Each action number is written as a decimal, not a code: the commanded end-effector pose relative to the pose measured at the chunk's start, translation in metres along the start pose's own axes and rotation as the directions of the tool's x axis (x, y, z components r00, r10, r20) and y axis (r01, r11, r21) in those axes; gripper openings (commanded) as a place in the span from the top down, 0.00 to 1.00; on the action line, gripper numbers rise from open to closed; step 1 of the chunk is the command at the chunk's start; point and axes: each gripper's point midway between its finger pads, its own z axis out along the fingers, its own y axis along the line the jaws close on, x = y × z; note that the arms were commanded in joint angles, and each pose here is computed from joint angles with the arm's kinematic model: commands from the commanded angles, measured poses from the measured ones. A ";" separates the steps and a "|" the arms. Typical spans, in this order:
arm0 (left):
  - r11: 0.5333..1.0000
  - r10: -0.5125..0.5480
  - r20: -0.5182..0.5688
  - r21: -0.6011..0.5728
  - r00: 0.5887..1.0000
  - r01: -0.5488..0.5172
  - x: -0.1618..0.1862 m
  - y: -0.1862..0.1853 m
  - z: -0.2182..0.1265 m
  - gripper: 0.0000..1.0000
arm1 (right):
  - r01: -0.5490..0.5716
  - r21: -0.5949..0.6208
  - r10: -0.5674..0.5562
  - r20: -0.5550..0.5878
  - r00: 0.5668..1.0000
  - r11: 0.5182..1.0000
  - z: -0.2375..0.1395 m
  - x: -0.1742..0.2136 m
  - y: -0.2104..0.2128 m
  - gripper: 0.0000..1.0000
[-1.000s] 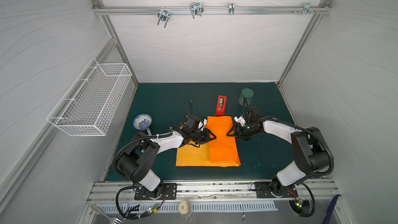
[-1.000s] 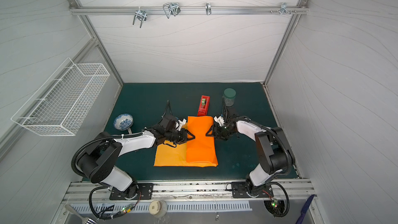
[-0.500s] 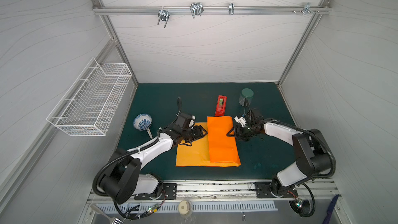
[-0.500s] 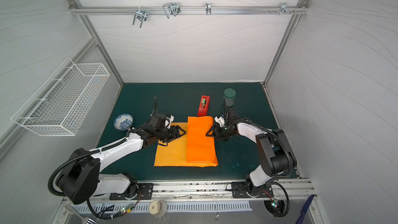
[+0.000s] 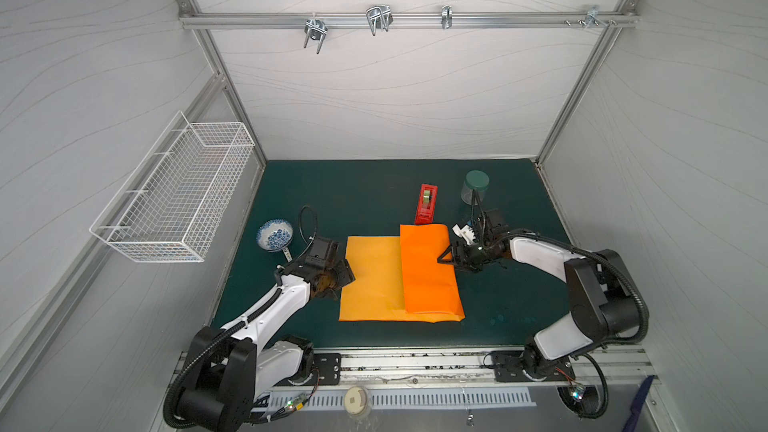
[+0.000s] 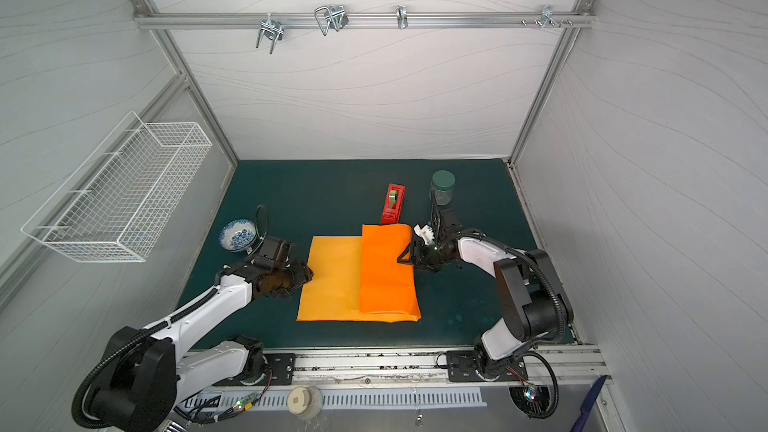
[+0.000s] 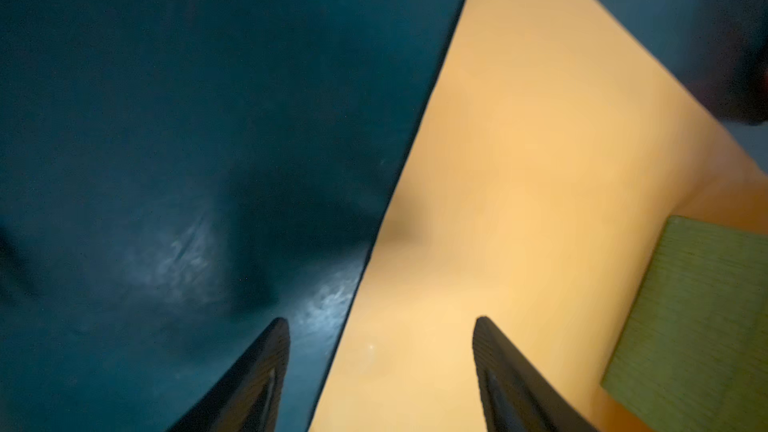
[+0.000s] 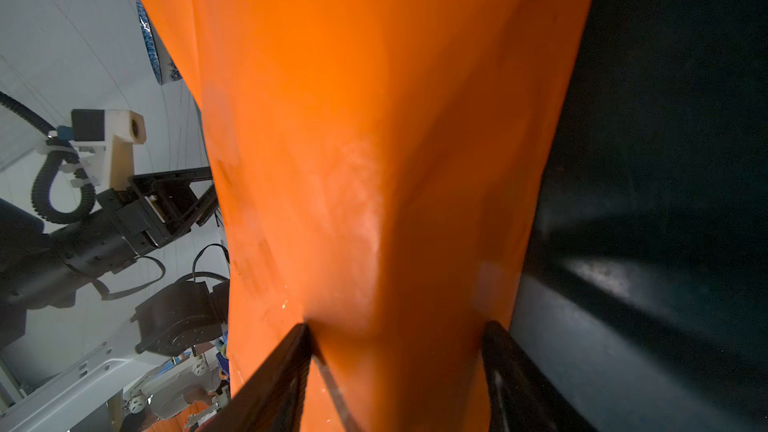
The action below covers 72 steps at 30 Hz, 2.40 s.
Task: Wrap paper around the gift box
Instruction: 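Release the flap and draw the left gripper back while the right gripper holds, then grasp the yellow paper edge nearest the left gripper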
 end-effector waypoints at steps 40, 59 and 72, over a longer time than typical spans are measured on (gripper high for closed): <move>0.944 0.106 0.080 0.304 0.991 -0.126 0.005 -0.061 -0.016 0.31 | -0.051 0.183 0.065 -0.069 0.996 0.982 0.010 0.028 -0.048 0.38; 0.914 -0.044 -0.079 0.398 0.996 0.072 -0.033 -0.063 0.023 0.58 | -0.054 0.178 0.067 -0.069 0.995 0.983 0.011 0.027 -0.047 0.40; 0.941 -0.003 0.017 0.338 1.000 -0.003 -0.061 -0.049 0.040 0.74 | -0.056 0.173 0.069 -0.070 0.995 0.983 0.012 0.027 -0.047 0.42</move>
